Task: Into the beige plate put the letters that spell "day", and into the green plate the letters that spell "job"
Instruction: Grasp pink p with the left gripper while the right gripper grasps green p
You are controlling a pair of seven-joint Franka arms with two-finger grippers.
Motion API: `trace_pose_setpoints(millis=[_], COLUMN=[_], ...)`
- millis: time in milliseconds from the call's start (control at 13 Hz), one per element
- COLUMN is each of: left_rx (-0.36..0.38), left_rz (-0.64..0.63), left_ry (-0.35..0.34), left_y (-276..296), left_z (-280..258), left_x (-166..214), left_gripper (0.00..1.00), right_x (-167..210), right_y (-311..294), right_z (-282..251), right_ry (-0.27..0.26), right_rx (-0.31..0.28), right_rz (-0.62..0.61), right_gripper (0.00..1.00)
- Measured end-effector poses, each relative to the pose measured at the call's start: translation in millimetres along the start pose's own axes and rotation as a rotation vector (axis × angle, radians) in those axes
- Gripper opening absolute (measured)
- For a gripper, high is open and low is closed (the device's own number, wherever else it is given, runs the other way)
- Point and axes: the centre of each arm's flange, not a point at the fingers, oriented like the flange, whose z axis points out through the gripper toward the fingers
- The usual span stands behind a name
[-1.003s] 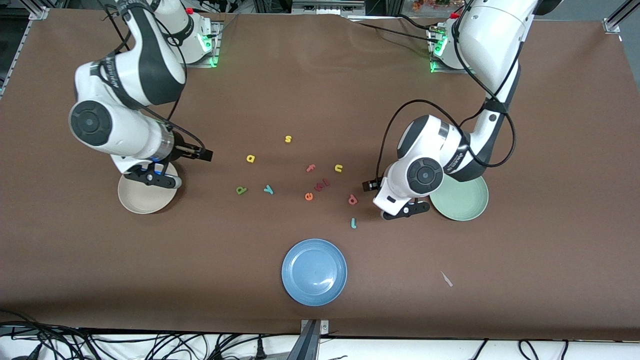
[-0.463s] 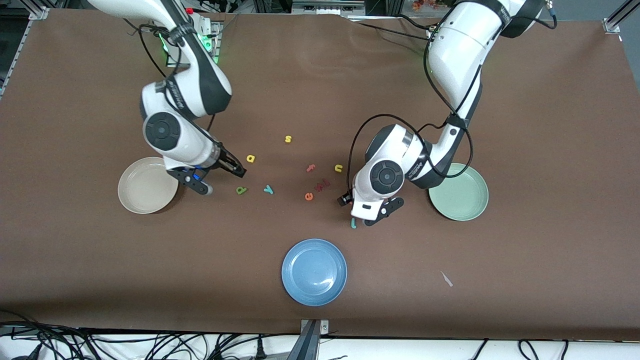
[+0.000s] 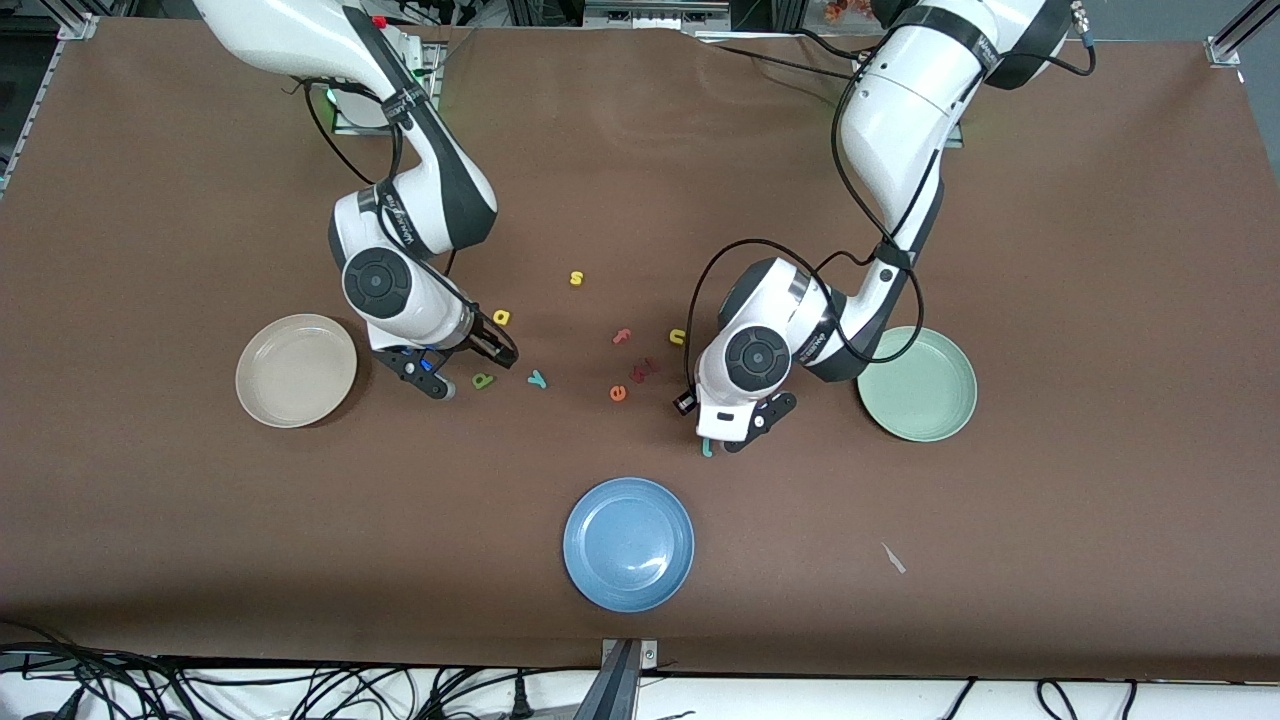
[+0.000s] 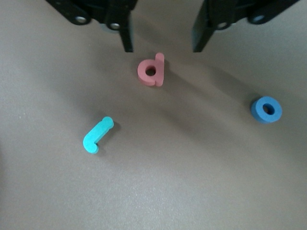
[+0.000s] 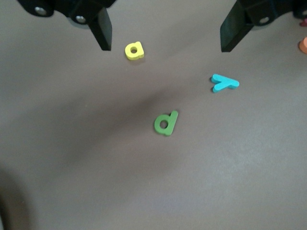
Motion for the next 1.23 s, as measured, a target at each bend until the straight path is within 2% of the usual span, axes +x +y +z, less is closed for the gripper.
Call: trace_pose_setpoints(millis=[232, 849, 926, 1003, 1081, 1235], left_rx=[-0.025, -0.041, -0.040, -0.036, -0.032, -0.030], left_rz=[-0.005, -0.013, -0.011, -0.004, 0.008, 0.013], left_ry=[0.012, 0.027, 0.027, 0.032, 0.043, 0.047], left_y=[2, 2, 3, 3, 4, 5], left_z=[10, 22, 23, 24, 25, 25], left_x=[5, 13, 13, 11, 8, 6], left_gripper=[0.49, 0.45, 0.40, 0.38, 0.27, 0.26], right_x=[18, 18, 17, 16, 16, 18], right_y=[9, 8, 11, 13, 14, 15], right_z=[8, 64, 70, 74, 76, 79], right_ry=[0.002, 0.085, 0.088, 0.088, 0.088, 0.087], right_rx=[-0.004, 0.098, 0.101, 0.099, 0.098, 0.097], right_rz=[0.007, 0.105, 0.107, 0.109, 0.111, 0.115], right_gripper=[1.00, 1.00, 1.00, 1.00, 1.00, 1.00])
